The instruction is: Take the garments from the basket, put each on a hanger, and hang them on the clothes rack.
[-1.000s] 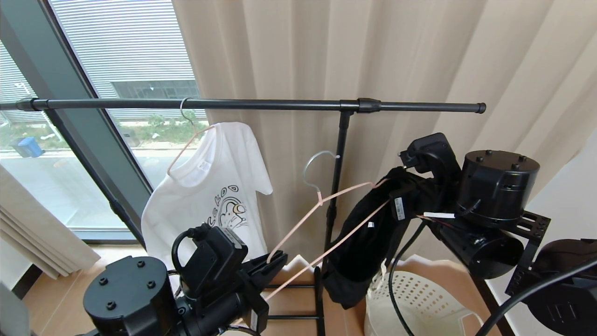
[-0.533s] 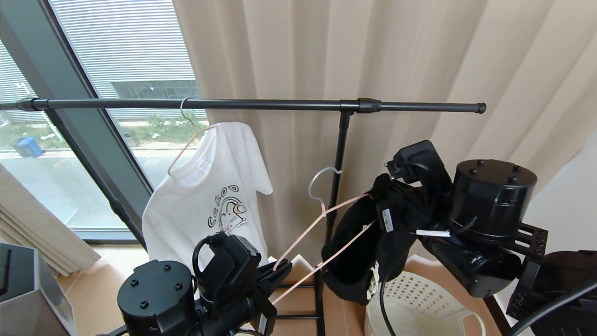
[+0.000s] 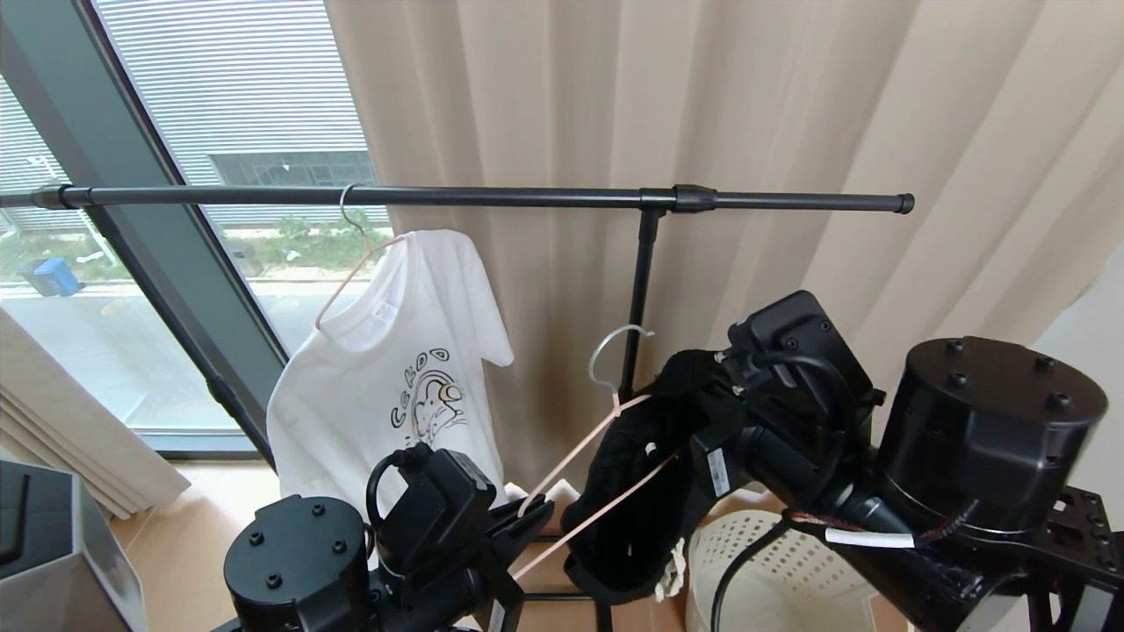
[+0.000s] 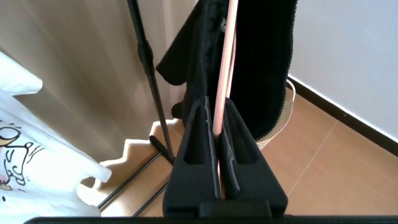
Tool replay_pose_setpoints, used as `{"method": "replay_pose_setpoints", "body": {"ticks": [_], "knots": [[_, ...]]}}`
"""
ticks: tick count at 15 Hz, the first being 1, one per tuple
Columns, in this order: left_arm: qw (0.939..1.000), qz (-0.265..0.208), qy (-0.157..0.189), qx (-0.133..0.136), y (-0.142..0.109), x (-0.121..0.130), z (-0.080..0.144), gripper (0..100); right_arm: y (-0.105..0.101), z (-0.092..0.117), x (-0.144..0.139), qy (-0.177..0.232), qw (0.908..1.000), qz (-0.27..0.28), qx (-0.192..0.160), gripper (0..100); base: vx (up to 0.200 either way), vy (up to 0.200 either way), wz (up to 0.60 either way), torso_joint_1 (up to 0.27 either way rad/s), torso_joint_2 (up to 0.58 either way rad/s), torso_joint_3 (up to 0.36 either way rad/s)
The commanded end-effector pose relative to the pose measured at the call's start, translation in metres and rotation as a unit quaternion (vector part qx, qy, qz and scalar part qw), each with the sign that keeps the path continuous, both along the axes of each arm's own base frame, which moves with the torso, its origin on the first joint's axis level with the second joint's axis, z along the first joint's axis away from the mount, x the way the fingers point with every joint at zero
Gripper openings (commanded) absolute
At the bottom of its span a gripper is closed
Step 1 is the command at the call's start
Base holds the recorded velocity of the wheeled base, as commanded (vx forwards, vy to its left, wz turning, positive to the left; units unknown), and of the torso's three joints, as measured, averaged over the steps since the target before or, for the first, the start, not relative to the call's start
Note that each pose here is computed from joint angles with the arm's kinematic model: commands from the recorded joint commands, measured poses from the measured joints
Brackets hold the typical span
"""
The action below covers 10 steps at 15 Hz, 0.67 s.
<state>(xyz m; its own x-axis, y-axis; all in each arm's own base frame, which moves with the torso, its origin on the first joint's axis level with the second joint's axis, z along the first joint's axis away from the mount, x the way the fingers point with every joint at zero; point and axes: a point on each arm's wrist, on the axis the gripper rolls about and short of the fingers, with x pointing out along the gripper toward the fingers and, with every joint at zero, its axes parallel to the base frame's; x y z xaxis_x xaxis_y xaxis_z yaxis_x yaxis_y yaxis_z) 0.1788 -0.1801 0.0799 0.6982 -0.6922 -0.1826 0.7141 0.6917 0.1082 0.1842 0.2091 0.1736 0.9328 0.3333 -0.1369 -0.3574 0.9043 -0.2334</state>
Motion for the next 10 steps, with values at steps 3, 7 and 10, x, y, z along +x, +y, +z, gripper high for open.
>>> {"method": "replay_pose_setpoints", "body": {"ticks": [3,7,10], "knots": [[1.0000,0.000,-0.001,-0.001,0.000,-0.001,0.000,0,0.009,0.000,-0.025,0.002,0.9985,0.055,0.001,0,0.000,0.000,0.00,0.000,0.00,0.000],[0.9999,0.000,-0.011,-0.009,0.002,-0.002,0.003,0,0.018,0.004,-0.027,0.000,0.9974,0.066,0.028,0,0.000,0.000,0.00,0.000,0.00,0.000],[1.0000,-0.005,-0.006,-0.002,0.003,-0.007,0.000,0,0.019,0.006,-0.022,-0.005,0.9975,0.058,0.042,0,0.000,0.000,0.00,0.000,0.00,0.000]]}}
